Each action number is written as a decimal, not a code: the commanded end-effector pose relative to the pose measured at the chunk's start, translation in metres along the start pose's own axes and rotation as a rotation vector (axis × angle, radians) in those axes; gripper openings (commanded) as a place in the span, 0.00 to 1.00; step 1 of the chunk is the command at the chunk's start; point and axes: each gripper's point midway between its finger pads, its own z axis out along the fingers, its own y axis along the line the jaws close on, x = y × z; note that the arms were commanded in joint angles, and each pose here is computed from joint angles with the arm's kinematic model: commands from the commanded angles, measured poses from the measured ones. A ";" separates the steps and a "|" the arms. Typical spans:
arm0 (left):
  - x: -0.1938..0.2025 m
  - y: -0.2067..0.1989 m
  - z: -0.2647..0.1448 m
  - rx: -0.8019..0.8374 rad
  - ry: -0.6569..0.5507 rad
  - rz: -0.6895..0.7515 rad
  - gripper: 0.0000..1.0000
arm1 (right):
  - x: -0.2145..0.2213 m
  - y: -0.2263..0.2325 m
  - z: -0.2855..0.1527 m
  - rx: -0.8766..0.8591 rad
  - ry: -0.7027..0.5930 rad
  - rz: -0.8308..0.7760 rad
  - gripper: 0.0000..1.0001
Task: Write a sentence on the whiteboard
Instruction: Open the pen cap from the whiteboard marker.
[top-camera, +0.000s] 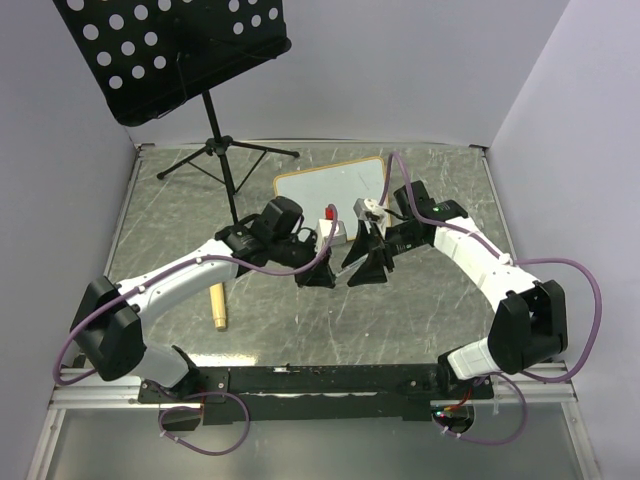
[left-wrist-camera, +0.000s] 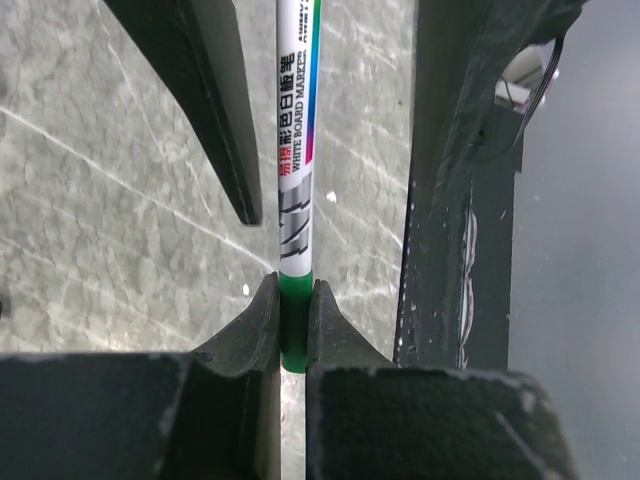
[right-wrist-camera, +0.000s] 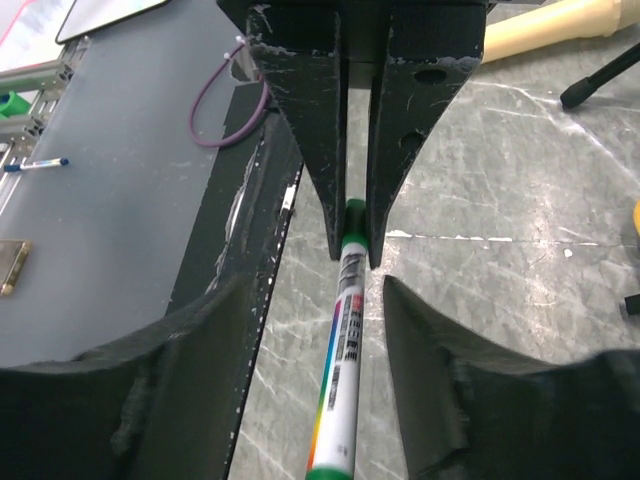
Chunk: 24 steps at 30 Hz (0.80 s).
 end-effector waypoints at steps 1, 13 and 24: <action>-0.018 -0.008 -0.001 0.033 -0.078 0.024 0.01 | -0.014 0.005 0.002 -0.023 -0.046 -0.030 0.57; -0.020 -0.007 -0.011 0.034 -0.136 -0.001 0.01 | -0.033 0.005 -0.006 -0.040 -0.115 0.056 0.60; -0.025 -0.007 -0.016 0.057 -0.188 -0.052 0.01 | -0.032 -0.008 -0.008 0.009 -0.140 0.149 0.64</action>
